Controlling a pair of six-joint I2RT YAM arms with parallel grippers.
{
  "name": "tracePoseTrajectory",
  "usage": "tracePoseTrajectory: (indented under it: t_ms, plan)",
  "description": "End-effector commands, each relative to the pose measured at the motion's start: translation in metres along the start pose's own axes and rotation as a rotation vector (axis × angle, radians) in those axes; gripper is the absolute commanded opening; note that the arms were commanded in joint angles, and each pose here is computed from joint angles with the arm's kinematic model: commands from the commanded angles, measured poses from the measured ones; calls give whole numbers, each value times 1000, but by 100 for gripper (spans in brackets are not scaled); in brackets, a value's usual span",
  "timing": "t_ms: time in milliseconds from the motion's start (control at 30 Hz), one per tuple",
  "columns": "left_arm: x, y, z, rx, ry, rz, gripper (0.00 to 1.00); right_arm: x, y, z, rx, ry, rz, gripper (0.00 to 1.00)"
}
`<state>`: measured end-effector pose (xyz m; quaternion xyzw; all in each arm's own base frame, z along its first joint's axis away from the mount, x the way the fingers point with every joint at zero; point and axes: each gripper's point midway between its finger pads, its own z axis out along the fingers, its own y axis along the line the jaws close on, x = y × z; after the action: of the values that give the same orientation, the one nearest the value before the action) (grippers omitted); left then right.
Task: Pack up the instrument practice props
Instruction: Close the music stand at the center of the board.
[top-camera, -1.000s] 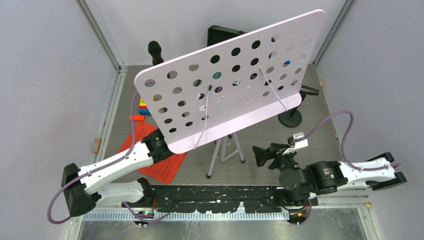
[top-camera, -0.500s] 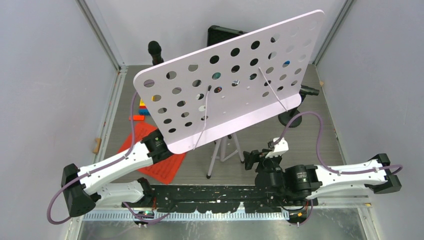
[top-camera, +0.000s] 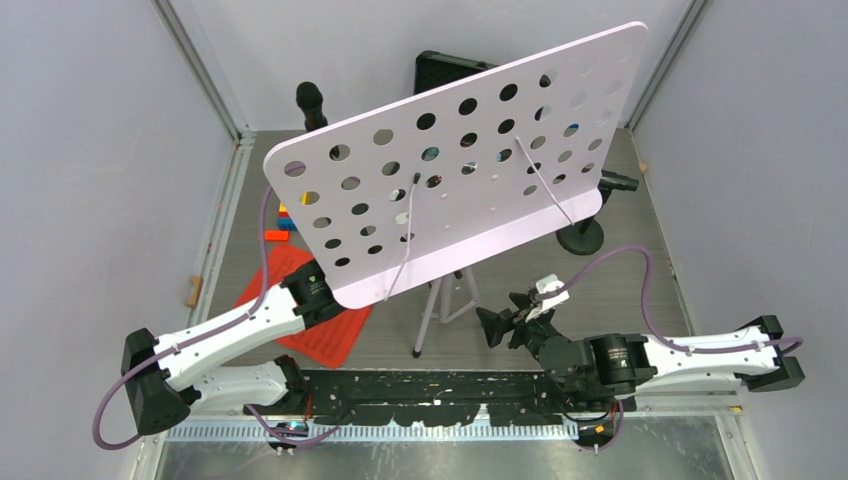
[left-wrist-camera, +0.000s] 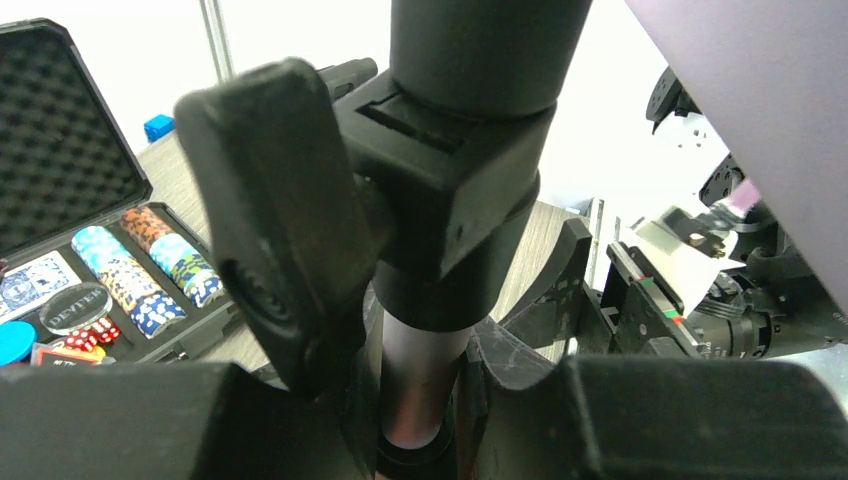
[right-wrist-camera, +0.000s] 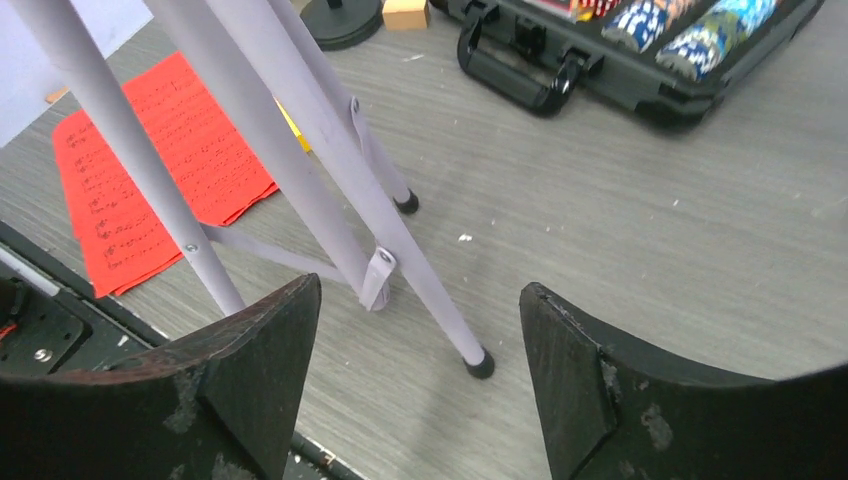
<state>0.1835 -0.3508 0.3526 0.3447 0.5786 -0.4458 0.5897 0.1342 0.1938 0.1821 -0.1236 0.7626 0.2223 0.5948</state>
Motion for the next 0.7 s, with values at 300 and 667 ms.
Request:
tracePoseTrajectory:
  t_ms: [300, 667]
  plan:
    - [-11, -3, -8, -16, -22, -86, 0, -41, 33, 30, 9, -163, -292, 84]
    - [-14, -6, -8, -3, -32, -102, 0, -37, 14, 53, 107, -168, -303, 36]
